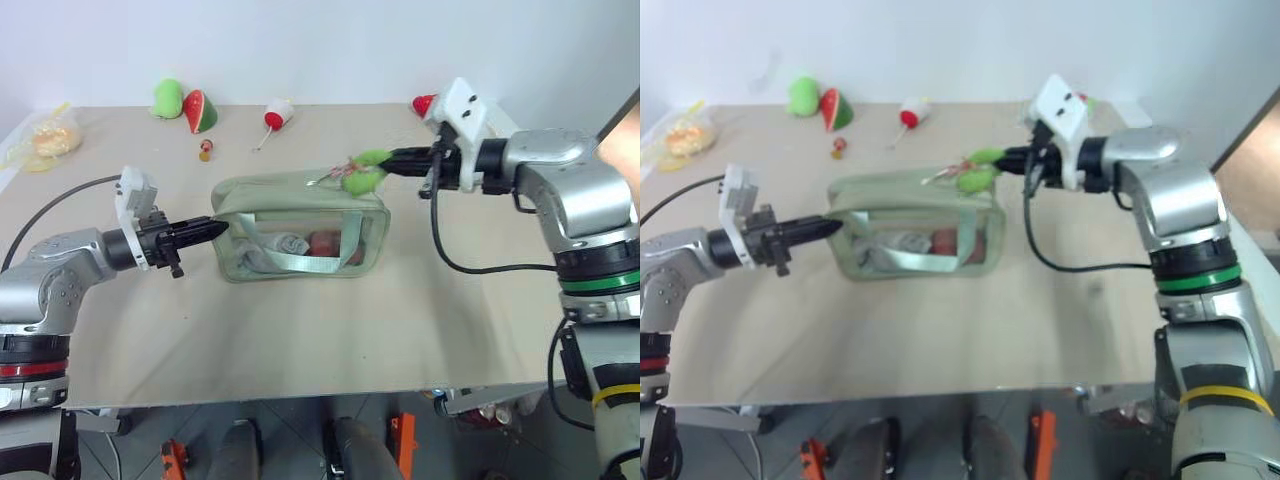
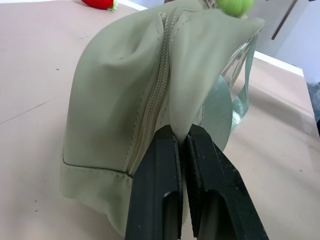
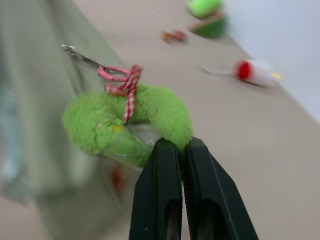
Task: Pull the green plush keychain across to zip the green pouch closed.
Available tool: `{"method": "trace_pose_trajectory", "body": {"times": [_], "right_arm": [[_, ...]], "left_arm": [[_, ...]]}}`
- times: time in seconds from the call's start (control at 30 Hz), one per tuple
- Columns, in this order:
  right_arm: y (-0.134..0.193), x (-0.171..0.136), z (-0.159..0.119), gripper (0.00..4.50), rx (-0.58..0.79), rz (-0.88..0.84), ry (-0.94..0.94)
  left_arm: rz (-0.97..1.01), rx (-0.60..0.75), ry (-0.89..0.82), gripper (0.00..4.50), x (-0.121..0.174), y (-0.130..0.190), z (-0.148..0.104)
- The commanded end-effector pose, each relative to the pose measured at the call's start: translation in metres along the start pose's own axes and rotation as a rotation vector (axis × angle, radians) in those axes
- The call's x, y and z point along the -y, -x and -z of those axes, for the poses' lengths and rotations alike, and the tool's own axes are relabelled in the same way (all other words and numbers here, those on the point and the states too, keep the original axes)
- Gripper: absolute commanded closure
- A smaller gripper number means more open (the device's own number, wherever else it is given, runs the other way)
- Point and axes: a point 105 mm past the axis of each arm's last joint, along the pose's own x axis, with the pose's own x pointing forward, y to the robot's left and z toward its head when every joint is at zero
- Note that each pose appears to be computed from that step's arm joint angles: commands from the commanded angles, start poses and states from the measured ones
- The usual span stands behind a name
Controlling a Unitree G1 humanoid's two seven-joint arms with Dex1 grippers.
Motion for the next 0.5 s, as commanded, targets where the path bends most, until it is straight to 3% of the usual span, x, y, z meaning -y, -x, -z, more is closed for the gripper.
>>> {"method": "trace_pose_trajectory", "body": {"times": [0.03, 0.23, 0.5], "right_arm": [[0.031, 0.036, 0.007, 4.46, -0.059, 0.168, 0.089], [0.052, 0.046, 0.054, 4.46, -0.263, 0.217, 0.212], [0.025, -0.005, 0.104, 4.46, -0.4, 0.054, 0.325]], "left_arm": [[-0.026, -0.017, -0.007, 4.5, -0.002, 0.007, -0.001], [-0.024, -0.016, -0.005, 4.5, -0.003, 0.006, -0.002], [-0.022, -0.017, -0.002, 4.5, -0.002, 0.006, -0.002]]}}
